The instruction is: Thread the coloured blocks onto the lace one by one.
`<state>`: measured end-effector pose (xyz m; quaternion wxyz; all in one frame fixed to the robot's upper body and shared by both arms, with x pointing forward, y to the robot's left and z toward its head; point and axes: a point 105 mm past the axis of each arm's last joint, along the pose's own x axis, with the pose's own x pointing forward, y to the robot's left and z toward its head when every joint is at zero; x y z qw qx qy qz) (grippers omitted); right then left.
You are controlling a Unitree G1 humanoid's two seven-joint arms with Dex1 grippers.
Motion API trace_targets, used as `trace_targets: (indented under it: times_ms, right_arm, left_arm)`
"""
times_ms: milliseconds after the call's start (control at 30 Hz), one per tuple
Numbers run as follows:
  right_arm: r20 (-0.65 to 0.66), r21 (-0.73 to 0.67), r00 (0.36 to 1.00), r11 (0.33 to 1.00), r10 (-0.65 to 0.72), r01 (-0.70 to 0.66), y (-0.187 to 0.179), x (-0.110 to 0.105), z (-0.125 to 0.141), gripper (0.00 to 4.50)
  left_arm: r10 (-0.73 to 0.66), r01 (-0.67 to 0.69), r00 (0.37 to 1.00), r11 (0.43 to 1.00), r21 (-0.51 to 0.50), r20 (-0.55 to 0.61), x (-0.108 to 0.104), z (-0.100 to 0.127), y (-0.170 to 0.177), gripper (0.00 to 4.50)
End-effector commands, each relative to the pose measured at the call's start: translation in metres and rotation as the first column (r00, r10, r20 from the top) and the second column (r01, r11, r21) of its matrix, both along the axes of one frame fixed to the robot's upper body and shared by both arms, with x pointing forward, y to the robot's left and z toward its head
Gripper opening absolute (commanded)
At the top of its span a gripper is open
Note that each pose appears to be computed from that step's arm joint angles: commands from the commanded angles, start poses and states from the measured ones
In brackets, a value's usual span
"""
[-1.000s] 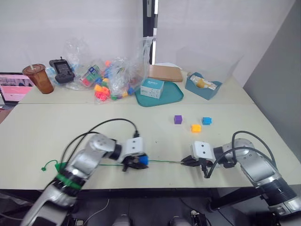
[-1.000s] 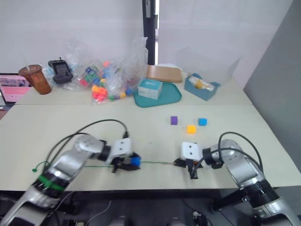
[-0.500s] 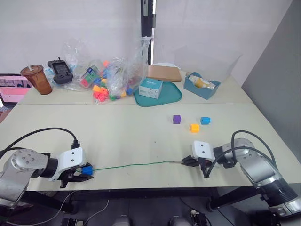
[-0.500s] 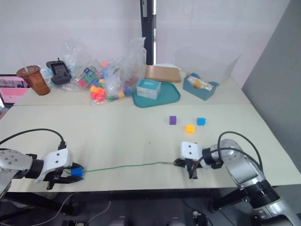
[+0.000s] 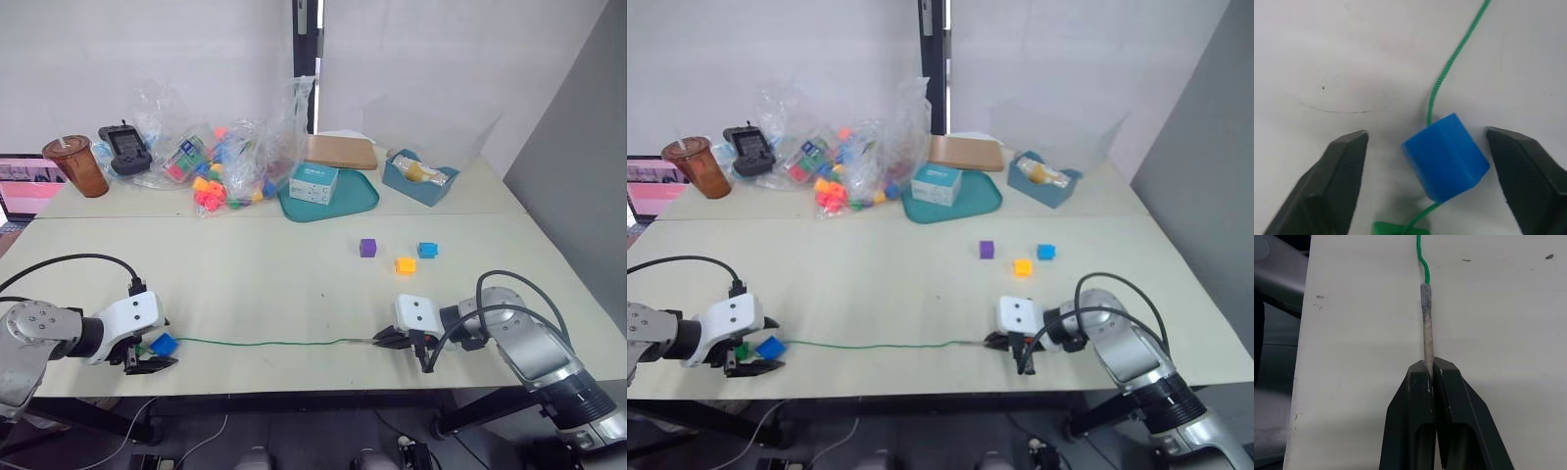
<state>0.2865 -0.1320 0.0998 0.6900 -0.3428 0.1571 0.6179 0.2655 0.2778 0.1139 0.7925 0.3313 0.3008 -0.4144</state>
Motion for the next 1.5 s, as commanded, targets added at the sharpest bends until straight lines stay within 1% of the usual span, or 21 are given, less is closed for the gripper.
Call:
trace_targets:
  times_ms: [33,67,100,133,200,267,333,367,433,500,567,633,733,833,933,1100,1167,1233,1267,1300,1500]
  right_arm:
    - [0.036,0.01,0.999,1.0,0.015,-0.015,0.006,0.0,0.012,0.0]
    - [0.037,0.01,0.999,1.0,0.015,-0.015,0.008,0.0,0.013,0.0]
    - [0.038,0.011,0.999,1.0,0.015,-0.015,0.009,0.0,0.013,0.0]
    - [0.039,0.01,0.999,1.0,0.014,-0.014,0.01,0.0,0.013,0.0]
    - [0.04,0.003,0.999,1.0,0.013,-0.013,0.013,0.0,0.013,0.0]
    - [0.039,0.003,0.999,1.0,0.018,-0.018,0.018,-0.001,0.014,0.0]
    - [0.041,-0.003,0.999,1.0,0.025,-0.024,0.022,-0.001,0.013,0.0]
    - [0.042,-0.009,0.999,1.0,0.026,-0.026,0.023,-0.001,0.012,0.0]
    - [0.046,-0.025,0.998,0.999,0.031,-0.03,0.026,-0.001,0.01,0.0]
    - [0.049,-0.034,0.998,0.999,0.033,-0.032,0.027,-0.001,0.01,0.0]
    - [0.046,-0.06,0.998,0.998,0.041,-0.038,0.027,-0.002,0.006,0.0]
    - [0.039,-0.074,0.998,0.996,0.049,-0.046,0.027,-0.006,0.005,0.0]
    - [0.035,-0.073,0.998,0.996,0.048,-0.045,0.027,-0.008,0.005,0.0]
    - [0.034,-0.073,0.999,0.997,0.041,-0.038,0.026,-0.009,0.005,0.0]
    - [0.034,-0.073,0.999,0.997,0.034,-0.032,0.025,-0.009,0.006,0.0]
    - [0.031,-0.073,0.999,0.997,0.029,-0.027,0.024,-0.011,0.006,0.0]
    - [0.027,-0.07,0.999,0.997,0.026,-0.024,0.024,-0.012,0.007,0.0]
    - [0.025,-0.068,0.999,0.997,0.025,-0.023,0.024,-0.012,0.007,0.0]
    - [0.023,-0.068,0.999,0.997,0.025,-0.023,0.024,-0.013,0.007,0.0]
    - [0.021,-0.067,0.999,0.997,0.024,-0.023,0.024,-0.013,0.007,0.0]
    - [0.016,-0.077,1.0,0.997,0.015,-0.013,0.023,-0.013,0.004,0.0]
  left_arm:
    - [-0.068,0.07,0.998,0.98,-0.188,0.014,-0.001,0.022,-0.044,4.45]
    - [-0.092,0.092,0.996,0.965,-0.245,0.013,-0.002,0.026,-0.058,4.45]
    - [-0.106,0.105,0.994,0.955,-0.279,0.009,-0.003,0.028,-0.068,4.45]
    - [-0.114,0.11,0.993,0.946,-0.305,0.004,-0.003,0.028,-0.075,4.45]
    - [-0.166,0.148,0.986,0.922,-0.357,-0.02,-0.011,0.024,-0.097,4.45]
    - [-0.271,0.235,0.962,0.873,-0.427,-0.023,-0.023,0.012,-0.14,4.45]
    - [-0.305,0.293,0.951,0.849,-0.439,0.045,-0.02,0.0,-0.174,4.45]
    - [-0.298,0.299,0.952,0.849,-0.437,0.073,-0.015,-0.004,-0.185,4.45]
    - [-0.271,0.297,0.955,0.826,-0.479,0.125,-0.001,-0.008,-0.209,4.45]
    - [-0.24,0.28,0.96,0.817,-0.505,0.145,0.008,-0.009,-0.22,4.45]
    - [-0.242,0.298,0.954,0.837,-0.459,0.176,0.019,-0.016,-0.227,4.45]
    - [-0.251,0.309,0.95,0.845,-0.436,0.187,0.025,-0.019,-0.228,4.45]
    - [-0.284,0.324,0.946,0.824,-0.465,0.156,0.02,-0.02,-0.228,4.45]
    - [-0.365,0.387,0.92,0.798,-0.462,0.141,0.009,-0.026,-0.233,4.45]
    - [-0.371,0.402,0.915,0.804,-0.437,0.158,0.012,-0.03,-0.237,3.65]
    - [-0.356,0.39,0.92,0.792,-0.47,0.163,0.016,-0.027,-0.243,2.0]
    - [-0.349,0.382,0.923,0.793,-0.474,0.161,0.017,-0.028,-0.242,1.22]
    - [-0.343,0.372,0.927,0.791,-0.485,0.152,0.017,-0.028,-0.243,0.62]
    - [-0.34,0.369,0.928,0.791,-0.489,0.151,0.018,-0.028,-0.243,0.22]
    - [-0.338,0.367,0.929,0.792,-0.487,0.151,0.018,-0.028,-0.242,0.03]
    - [-0.326,0.353,0.934,0.795,-0.492,0.143,0.022,-0.027,-0.24,0.03]
